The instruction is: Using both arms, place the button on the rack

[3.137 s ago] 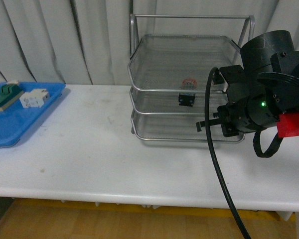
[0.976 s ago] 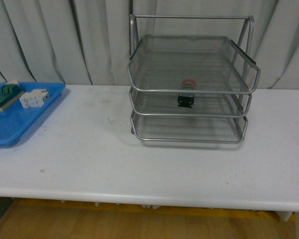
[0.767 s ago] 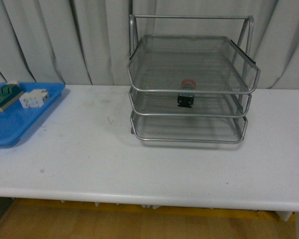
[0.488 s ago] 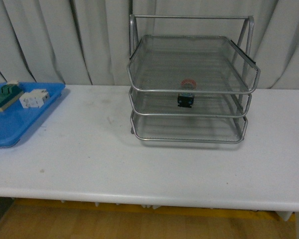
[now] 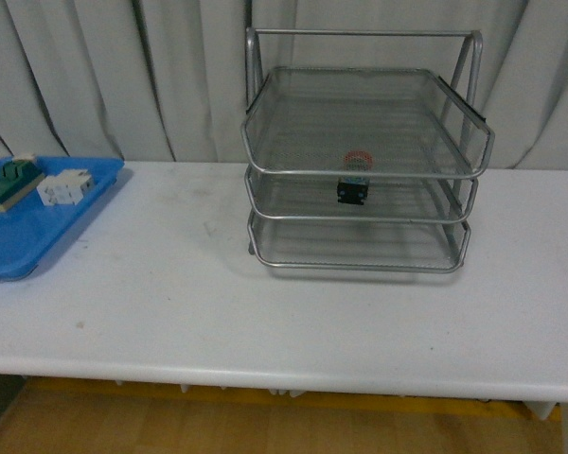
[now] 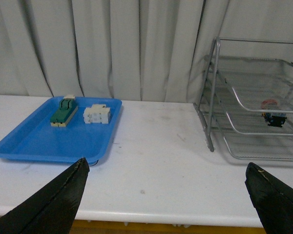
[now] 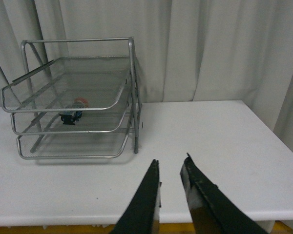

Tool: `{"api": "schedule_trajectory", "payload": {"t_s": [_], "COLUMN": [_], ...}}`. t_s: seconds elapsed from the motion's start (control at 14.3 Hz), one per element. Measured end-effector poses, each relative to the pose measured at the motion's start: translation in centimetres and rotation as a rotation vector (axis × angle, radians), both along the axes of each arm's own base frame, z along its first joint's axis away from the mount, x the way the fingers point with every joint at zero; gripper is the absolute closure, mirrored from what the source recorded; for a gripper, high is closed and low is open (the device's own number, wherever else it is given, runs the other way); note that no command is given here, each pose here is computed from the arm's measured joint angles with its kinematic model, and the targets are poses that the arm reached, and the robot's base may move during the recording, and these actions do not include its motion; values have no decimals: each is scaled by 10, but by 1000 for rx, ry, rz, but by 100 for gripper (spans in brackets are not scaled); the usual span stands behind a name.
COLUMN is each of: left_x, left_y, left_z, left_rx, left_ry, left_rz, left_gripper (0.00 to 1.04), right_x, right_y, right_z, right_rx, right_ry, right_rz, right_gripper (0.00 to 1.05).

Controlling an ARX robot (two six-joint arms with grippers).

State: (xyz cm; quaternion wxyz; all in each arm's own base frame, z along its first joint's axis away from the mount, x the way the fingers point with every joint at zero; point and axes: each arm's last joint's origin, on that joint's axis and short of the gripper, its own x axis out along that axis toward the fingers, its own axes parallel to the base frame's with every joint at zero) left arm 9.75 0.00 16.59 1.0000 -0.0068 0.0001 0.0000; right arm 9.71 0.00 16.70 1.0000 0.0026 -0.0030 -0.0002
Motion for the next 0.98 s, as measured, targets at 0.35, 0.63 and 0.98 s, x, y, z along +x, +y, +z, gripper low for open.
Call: {"api": "schedule_trajectory", "payload": {"t_s": [0.35,0.63,0.98], "left_x": [0,0,0], "left_y": [0,0,0], "left_z": [0,0,0], "left_rx": [0,0,0], "left_ry": [0,0,0], "left_rz": [0,0,0], "left_gripper": [7,7,7], "right_x": [0,0,0], "right_y": [0,0,0], "right_z": [0,0,0], "right_rx": [0,0,0], "right_ry": [0,0,0], "right_rz": [0,0,0], "right_gripper": [25,7,6]}}
